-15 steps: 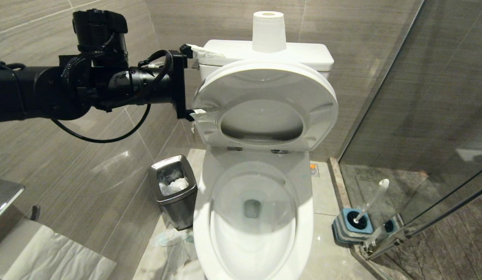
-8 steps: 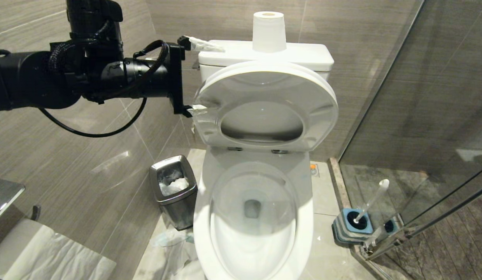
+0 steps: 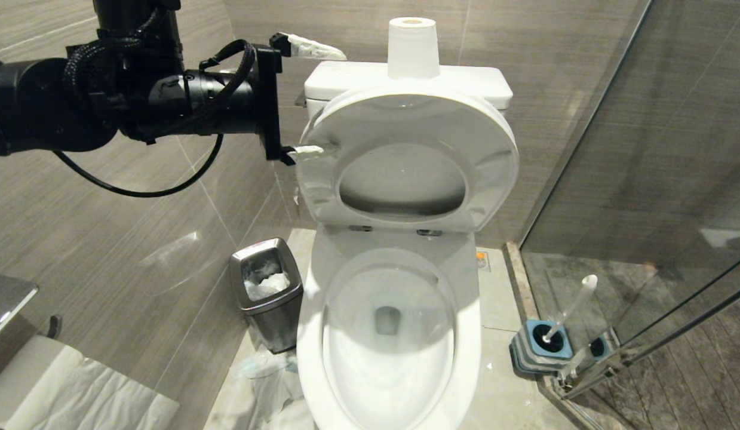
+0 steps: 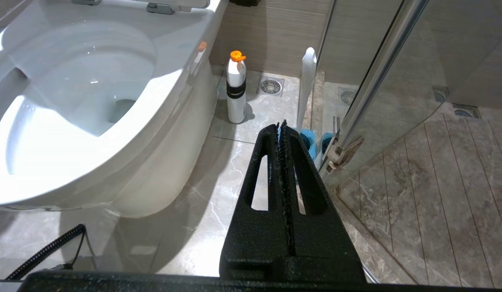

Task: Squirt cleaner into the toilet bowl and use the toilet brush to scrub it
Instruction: Use the left hand to lift the toilet lid slightly

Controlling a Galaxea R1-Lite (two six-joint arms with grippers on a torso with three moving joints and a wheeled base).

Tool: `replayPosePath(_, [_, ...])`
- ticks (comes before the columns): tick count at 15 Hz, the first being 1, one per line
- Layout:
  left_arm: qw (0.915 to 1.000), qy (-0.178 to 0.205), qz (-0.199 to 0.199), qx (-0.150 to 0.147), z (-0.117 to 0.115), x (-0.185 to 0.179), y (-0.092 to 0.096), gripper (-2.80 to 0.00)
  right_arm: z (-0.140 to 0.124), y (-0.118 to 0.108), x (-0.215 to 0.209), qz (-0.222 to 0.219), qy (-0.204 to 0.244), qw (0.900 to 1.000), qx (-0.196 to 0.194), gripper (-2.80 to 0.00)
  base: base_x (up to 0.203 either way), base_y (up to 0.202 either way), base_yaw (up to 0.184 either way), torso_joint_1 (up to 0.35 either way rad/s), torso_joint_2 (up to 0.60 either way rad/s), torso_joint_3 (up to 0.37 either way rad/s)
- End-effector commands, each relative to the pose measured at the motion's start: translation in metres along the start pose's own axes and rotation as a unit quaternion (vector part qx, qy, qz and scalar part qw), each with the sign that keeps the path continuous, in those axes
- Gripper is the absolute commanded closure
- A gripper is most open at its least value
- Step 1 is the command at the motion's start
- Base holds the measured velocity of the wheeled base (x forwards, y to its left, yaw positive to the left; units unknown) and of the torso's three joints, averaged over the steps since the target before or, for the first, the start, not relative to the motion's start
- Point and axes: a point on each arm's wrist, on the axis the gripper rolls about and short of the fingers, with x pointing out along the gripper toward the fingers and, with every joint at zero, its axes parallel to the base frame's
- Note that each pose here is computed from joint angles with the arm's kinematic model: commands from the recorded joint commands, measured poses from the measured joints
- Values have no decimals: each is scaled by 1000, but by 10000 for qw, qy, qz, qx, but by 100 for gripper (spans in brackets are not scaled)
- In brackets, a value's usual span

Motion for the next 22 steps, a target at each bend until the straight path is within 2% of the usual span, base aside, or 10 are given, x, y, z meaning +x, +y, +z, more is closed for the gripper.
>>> replayPosePath(1, [10000, 4, -46, 12, 2, 3, -2, -280, 0, 0, 0, 1, 10, 10000, -1, 0, 0, 0, 0, 0, 0, 0])
replayPosePath(5, [9999, -54, -113, 100, 5, 6, -5, -280, 0, 0, 0, 1, 10, 10000, -1, 0, 0, 0, 0, 0, 0, 0])
replayPosePath(8, [9991, -123, -293, 280, 4, 12, -8, -280, 0, 0, 0, 1, 10, 10000, -1, 0, 0, 0, 0, 0, 0, 0])
replayPosePath(12, [9958, -342, -620, 589, 8, 19, -12, -280, 0, 0, 0, 1, 10, 10000, -1, 0, 0, 0, 0, 0, 0, 0])
replayPosePath(18, [9924, -437, -858, 770, 11, 19, -19, -280, 0, 0, 0, 1, 10, 10000, -1, 0, 0, 0, 0, 0, 0, 0])
replayPosePath(22, [9885, -542, -1027, 967, 16, 25, -16, -280, 0, 0, 0, 1, 10, 10000, -1, 0, 0, 0, 0, 0, 0, 0])
